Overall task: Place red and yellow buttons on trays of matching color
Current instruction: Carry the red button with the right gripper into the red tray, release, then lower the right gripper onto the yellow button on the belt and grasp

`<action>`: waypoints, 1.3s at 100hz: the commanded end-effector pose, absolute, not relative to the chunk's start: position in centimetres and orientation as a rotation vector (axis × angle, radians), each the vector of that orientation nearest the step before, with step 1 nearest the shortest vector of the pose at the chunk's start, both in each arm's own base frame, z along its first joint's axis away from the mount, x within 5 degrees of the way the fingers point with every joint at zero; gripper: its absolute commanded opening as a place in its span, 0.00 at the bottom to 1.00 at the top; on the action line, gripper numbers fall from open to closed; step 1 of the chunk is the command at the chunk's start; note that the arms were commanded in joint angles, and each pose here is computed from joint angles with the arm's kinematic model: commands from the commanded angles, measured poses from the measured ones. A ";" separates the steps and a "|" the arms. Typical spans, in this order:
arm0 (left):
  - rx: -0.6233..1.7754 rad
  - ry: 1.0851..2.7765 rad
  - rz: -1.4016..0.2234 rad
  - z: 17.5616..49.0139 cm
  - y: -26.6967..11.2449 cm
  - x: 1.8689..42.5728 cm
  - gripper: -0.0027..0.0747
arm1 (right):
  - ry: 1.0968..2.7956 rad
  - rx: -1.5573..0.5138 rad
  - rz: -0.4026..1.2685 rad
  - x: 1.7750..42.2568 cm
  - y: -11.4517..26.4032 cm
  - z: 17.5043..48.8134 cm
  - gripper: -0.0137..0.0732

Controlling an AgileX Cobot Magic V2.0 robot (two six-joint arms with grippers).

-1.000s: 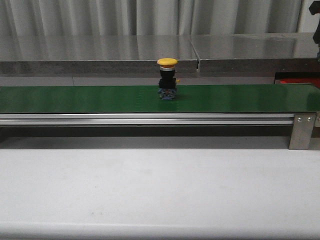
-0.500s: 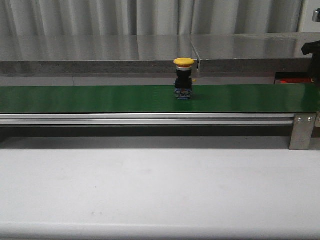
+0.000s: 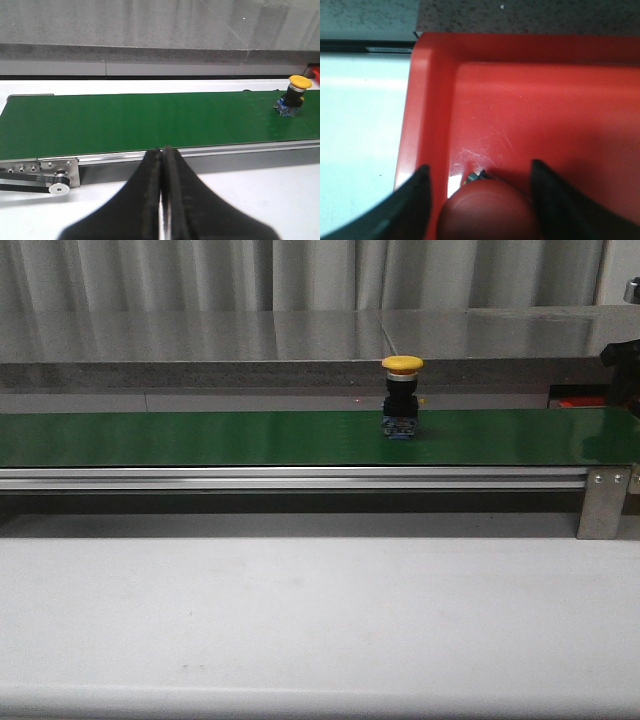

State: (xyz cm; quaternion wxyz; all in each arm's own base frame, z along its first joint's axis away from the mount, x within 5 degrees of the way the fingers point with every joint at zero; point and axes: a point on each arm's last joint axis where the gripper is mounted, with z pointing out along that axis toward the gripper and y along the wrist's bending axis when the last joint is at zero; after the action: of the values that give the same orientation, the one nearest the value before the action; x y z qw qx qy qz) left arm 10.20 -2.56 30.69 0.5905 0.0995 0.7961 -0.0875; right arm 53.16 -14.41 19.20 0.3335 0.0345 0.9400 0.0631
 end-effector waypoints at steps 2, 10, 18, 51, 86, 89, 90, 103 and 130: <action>0.193 1.765 -0.209 32.1 -2.5 10.5 0.01 | 2.313 0.076 0.138 52.7 -14.5 25.0 0.86; 0.193 1.765 -0.209 32.1 -2.5 10.5 0.01 | 2.302 0.073 0.140 52.5 -14.4 25.8 0.84; 0.193 1.765 -0.209 32.1 -2.5 10.5 0.01 | 2.281 0.069 0.157 52.0 -14.1 27.5 0.84; 0.193 1.765 -0.209 32.1 -2.5 10.5 0.01 | 2.304 -0.070 0.188 47.9 -11.9 34.9 0.84; 0.193 1.765 -0.209 32.1 -2.5 10.5 0.01 | 2.372 -0.199 0.245 43.9 -7.8 38.5 0.84; 0.193 1.765 -0.209 32.1 -2.5 10.5 0.01 | 2.387 -0.222 0.250 43.6 -7.3 38.3 0.84; 0.193 1.765 -0.209 32.1 -2.5 10.5 0.01 | 2.385 -0.232 0.248 43.4 -7.1 38.5 0.84; 0.193 1.765 -0.209 32.1 -2.5 10.5 0.01 | 2.415 -0.292 0.254 41.8 -5.4 37.6 0.84; 0.193 1.765 -0.209 32.1 -2.5 10.5 0.01 | 2.459 -0.376 0.245 37.9 -3.5 34.9 0.84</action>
State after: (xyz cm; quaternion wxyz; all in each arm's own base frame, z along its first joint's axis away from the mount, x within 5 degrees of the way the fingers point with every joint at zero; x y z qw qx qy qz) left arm 10.20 -2.56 30.69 0.5905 0.0995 0.7961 -0.0875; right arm 39.68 -4.03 32.58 0.2643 -0.1281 0.9497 0.1085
